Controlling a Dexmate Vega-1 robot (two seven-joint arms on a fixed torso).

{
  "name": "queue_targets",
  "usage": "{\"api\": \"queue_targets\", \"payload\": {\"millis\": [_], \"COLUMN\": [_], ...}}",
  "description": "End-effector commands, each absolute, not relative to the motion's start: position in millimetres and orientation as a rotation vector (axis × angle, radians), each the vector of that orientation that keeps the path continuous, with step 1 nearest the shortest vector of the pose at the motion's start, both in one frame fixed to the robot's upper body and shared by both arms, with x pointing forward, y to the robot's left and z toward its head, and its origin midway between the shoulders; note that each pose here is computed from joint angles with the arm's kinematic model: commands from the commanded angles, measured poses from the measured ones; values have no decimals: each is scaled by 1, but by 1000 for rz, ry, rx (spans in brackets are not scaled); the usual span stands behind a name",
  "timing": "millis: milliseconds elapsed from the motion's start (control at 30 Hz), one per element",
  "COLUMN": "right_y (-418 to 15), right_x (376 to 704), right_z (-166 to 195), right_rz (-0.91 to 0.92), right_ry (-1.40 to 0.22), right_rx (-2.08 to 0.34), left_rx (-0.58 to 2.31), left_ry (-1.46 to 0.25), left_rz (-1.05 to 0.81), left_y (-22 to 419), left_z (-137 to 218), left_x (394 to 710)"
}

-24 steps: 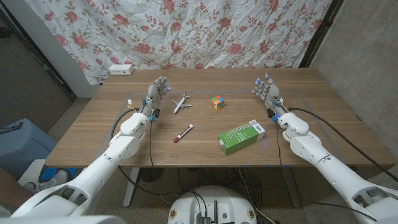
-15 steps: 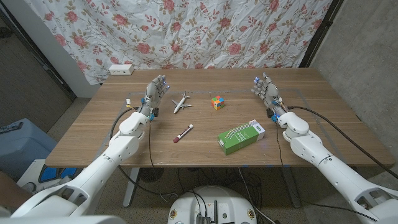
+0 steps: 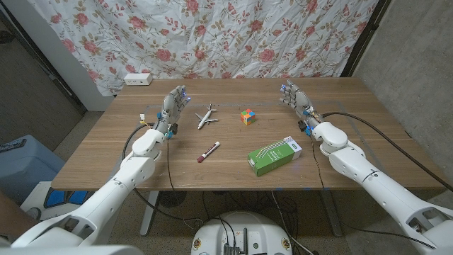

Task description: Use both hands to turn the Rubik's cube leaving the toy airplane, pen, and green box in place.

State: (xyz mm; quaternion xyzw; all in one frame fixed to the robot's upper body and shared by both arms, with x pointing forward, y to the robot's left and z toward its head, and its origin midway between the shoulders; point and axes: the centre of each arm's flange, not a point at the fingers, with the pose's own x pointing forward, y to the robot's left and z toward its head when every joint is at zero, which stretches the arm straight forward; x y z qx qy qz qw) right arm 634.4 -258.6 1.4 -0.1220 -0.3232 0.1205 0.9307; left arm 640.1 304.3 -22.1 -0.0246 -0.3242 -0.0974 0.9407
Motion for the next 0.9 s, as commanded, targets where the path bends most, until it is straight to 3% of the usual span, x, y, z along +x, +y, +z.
{"api": "queue_targets", "payload": {"millis": [33,467,633,900], "right_y": [-244,-230,-219,-209], "right_x": [625,616,615,611], "right_z": [28,47,59,71], "right_rz": [261,296,308,334], "right_ry": [-695,-665,-624,-591], "right_rx": [-437,-658,-896,-1063], "left_rx": [-40,-26,-26,-27], "left_ry": [-677,-707,-712,-707], "left_rz": [-184,-168,-162,-134], "left_y": [311,317,315,317], "left_z": [-24,-27,-27,-30], "left_x": [630,625,620,615]}}
